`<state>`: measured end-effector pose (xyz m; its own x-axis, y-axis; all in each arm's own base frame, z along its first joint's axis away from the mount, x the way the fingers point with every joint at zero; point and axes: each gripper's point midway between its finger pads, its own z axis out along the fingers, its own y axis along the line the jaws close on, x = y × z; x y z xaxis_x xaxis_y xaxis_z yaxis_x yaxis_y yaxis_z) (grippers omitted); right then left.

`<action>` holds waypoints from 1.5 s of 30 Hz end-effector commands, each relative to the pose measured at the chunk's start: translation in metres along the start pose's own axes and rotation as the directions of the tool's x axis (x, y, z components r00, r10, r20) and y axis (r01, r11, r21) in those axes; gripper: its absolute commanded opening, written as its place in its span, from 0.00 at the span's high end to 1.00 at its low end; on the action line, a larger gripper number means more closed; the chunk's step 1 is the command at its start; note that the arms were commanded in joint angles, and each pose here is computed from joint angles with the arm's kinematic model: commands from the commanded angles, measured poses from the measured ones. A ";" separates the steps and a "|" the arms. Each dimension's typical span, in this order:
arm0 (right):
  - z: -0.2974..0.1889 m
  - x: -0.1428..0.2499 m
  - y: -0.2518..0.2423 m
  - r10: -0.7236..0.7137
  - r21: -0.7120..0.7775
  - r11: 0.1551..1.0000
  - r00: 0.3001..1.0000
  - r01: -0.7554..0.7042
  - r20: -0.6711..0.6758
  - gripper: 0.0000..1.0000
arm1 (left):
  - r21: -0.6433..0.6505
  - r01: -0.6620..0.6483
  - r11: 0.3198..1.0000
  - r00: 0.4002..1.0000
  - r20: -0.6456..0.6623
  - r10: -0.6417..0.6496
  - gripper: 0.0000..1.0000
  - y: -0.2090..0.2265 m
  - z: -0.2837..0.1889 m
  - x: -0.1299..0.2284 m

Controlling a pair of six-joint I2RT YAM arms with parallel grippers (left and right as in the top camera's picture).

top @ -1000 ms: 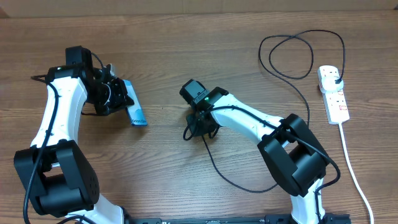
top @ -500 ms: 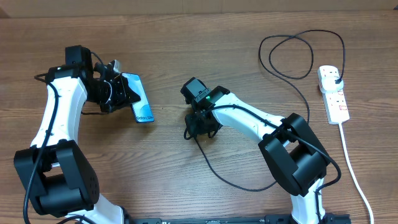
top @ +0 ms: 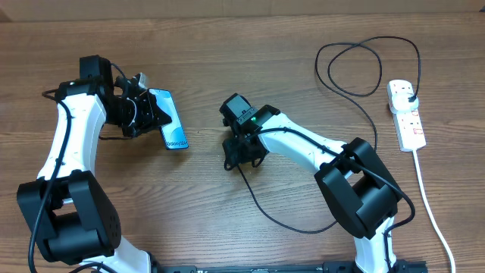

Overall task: Plug charger to phone and switch on socket
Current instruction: 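Lift the plug with the right gripper while the left raises the phone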

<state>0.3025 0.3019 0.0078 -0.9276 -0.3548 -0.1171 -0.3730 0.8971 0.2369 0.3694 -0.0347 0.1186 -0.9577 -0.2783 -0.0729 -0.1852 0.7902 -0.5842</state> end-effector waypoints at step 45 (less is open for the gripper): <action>0.021 0.012 0.004 -0.071 0.216 0.974 0.997 0.062 0.037 0.94 | 0.040 -0.018 0.999 1.000 -0.009 0.018 0.96 -0.009 -0.002 0.004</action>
<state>0.2930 0.3138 0.0014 -0.8918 -0.4054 -0.2010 -0.4203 0.9067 0.0362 0.3670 -0.0352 0.1183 -0.9585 -0.2784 -0.0619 -0.1915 0.7891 -0.5836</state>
